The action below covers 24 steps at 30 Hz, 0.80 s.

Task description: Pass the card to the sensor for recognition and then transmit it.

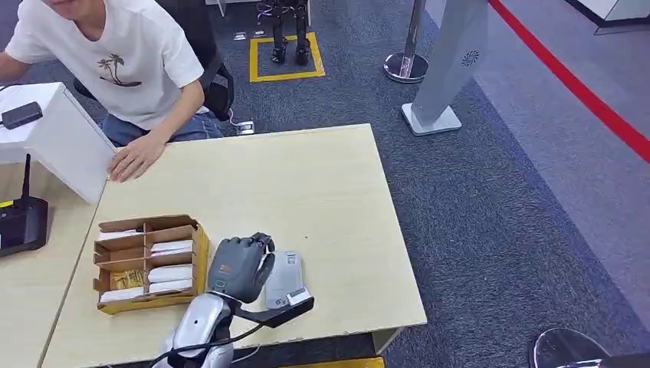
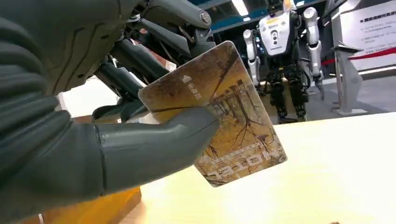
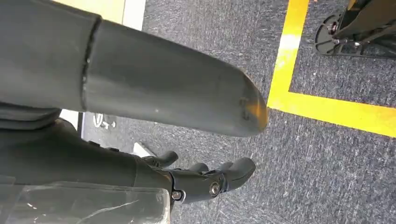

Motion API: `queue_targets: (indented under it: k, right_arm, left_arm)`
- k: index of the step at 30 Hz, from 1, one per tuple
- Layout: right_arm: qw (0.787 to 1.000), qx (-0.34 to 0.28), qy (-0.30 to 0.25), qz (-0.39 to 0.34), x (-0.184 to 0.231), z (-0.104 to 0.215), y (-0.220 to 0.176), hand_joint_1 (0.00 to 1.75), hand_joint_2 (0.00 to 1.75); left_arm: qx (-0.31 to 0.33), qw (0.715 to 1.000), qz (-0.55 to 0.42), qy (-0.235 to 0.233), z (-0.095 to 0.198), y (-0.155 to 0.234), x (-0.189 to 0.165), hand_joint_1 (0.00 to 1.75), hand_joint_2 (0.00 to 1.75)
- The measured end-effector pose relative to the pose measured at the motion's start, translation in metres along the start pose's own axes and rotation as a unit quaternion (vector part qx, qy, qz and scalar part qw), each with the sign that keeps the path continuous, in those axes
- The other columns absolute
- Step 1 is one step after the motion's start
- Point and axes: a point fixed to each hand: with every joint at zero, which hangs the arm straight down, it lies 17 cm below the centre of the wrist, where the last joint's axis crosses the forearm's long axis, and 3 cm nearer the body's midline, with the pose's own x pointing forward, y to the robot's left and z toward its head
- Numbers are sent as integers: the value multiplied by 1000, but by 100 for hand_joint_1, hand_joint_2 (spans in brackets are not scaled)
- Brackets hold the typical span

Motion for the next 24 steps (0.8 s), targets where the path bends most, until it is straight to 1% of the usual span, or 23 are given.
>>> queue_targets:
  k: [13,24]
  right_arm:
    - [1000,0,-1,2,0,0,0,0,0]
    - [1000,-1,-1,3,0,0,0,0,0]
  left_arm:
    - [-7,1000,14,-1,0,-8,8,175,175]
    - [-33,999,43,5,5,-32,27,175,175]
